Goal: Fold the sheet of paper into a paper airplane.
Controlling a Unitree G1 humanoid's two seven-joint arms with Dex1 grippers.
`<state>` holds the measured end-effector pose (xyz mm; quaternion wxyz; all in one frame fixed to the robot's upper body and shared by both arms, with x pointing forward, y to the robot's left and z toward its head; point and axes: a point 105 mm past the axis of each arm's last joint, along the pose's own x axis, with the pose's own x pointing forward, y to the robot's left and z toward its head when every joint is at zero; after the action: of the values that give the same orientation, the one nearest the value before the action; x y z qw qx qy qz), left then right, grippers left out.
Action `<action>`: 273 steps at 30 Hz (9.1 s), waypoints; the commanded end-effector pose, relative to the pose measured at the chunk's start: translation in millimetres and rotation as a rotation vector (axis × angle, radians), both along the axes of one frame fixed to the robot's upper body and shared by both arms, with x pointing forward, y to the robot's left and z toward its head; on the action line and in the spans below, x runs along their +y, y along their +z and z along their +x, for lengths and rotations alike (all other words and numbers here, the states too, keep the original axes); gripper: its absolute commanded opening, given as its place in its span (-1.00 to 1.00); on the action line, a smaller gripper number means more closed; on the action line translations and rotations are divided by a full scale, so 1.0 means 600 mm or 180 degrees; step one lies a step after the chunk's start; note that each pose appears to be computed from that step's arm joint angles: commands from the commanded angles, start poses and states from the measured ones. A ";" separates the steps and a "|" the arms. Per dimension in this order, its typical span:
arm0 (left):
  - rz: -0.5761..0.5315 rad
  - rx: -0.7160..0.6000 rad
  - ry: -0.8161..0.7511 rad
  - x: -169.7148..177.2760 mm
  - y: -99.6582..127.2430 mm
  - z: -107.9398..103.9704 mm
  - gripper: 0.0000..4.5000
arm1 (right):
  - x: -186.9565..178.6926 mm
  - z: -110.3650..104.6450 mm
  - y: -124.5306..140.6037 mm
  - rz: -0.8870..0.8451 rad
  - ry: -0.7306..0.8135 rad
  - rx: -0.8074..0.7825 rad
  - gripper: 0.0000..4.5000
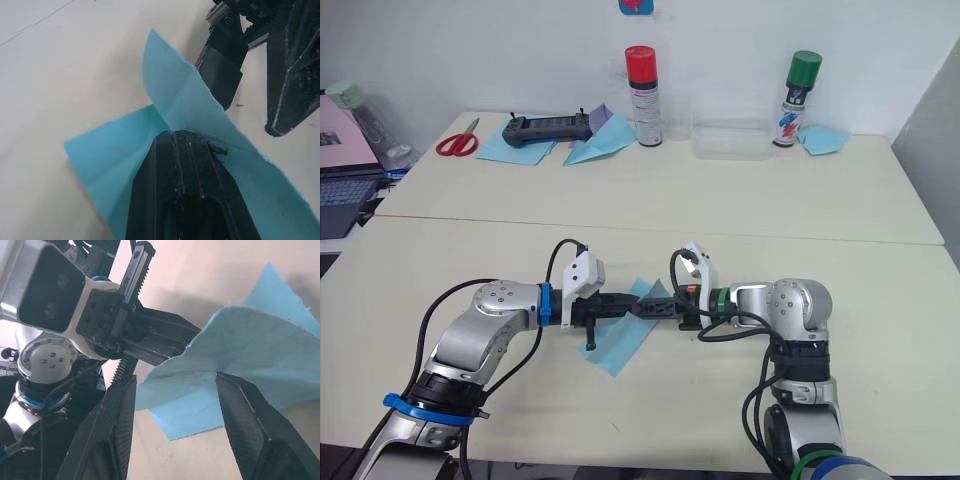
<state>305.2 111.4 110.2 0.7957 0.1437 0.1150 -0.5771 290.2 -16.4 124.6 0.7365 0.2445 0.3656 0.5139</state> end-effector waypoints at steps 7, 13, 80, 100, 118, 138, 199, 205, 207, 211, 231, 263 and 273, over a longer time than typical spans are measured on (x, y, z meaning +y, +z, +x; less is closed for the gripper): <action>-0.0170 0.0018 -0.0199 -0.025 0.020 -0.014 -1.00 | 0.000 -0.001 0.010 -0.0002 -0.0001 -0.0083 0.14; -0.0232 0.0127 -0.0267 -0.028 0.028 -0.026 -1.00 | -0.003 0.001 0.012 0.0028 -0.0030 -0.0068 0.14; -0.0082 0.0487 -0.0084 0.002 -0.022 -0.043 -1.00 | -0.080 0.024 -0.029 -0.0430 -0.0042 -0.0220 -0.98; 0.0709 0.0361 -0.0298 0.018 -0.087 -0.050 -1.00 | -0.108 -0.019 -0.045 -0.0466 -0.0017 -0.0062 -0.98; 0.0670 0.0402 -0.0380 0.010 -0.089 -0.051 -1.00 | -0.132 0.025 -0.051 -0.0645 -0.0495 -0.0240 -0.98; 0.0635 0.0341 -0.0311 0.006 -0.090 -0.045 -1.00 | -0.139 0.034 -0.005 -0.0397 -0.0940 -0.0733 -0.13; 0.0179 -0.0233 -0.0225 -0.043 0.014 0.033 -1.00 | -0.105 -0.008 -0.128 -0.2147 0.0553 -0.2798 -0.99; 0.0182 -0.0290 -0.0258 -0.076 -0.002 0.039 -1.00 | -0.105 -0.009 -0.128 -0.2145 0.0559 -0.2805 -0.99; 0.0236 -0.0308 -0.0300 -0.089 -0.014 0.042 -1.00 | -0.103 -0.009 -0.129 -0.2133 0.0573 -0.2813 -0.99; 0.0487 -0.0308 -0.0427 -0.096 -0.042 0.041 -1.00 | -0.099 -0.008 -0.127 -0.2116 0.0565 -0.2848 -0.99; 0.0936 -0.0440 -0.0615 -0.087 -0.085 0.041 -1.00 | -0.081 -0.045 -0.085 -0.1271 0.0790 -0.2145 -0.17; 0.0934 -0.0523 -0.0656 -0.097 -0.085 0.054 -1.00 | -0.122 0.004 -0.098 -0.1685 -0.0056 -0.1935 -0.98; 0.0931 -0.0512 -0.0660 -0.097 -0.088 0.052 -1.00 | -0.163 -0.045 -0.103 -0.1715 0.0189 -0.1771 -0.98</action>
<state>337.2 45.8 76.3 0.7121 0.3040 0.0804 -0.6278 273.0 -109.4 72.0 0.8425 -0.1234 0.2522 0.4597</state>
